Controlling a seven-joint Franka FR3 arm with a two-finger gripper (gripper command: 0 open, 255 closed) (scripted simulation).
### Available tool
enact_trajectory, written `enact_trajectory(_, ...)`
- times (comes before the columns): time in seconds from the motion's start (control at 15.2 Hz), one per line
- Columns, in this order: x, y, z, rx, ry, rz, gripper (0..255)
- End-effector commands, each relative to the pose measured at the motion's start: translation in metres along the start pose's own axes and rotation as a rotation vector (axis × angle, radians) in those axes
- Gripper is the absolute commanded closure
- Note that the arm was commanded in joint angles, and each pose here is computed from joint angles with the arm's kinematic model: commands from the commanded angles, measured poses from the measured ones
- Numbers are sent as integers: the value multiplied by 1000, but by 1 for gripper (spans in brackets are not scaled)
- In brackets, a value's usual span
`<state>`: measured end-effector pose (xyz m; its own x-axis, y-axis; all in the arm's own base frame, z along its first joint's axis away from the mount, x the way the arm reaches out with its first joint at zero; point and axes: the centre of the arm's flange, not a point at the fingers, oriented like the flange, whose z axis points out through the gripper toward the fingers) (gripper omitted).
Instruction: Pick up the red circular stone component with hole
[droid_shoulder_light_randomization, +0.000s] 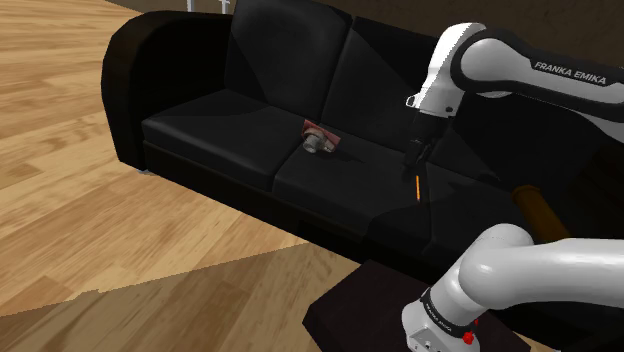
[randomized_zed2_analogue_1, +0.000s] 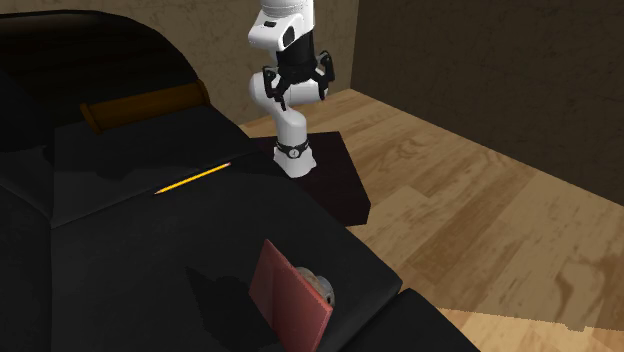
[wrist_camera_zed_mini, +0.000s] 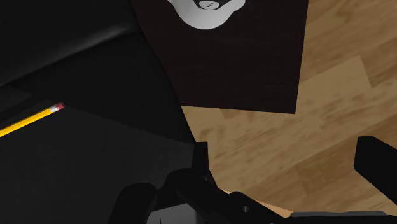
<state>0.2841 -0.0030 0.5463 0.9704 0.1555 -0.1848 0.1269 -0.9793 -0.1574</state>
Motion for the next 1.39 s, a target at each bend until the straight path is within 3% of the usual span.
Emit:
enact_trajectory(0.0,0,0,0,0,0,0,0)
enact_trajectory(1.32,226,74,-13,-128,115,-229,0)
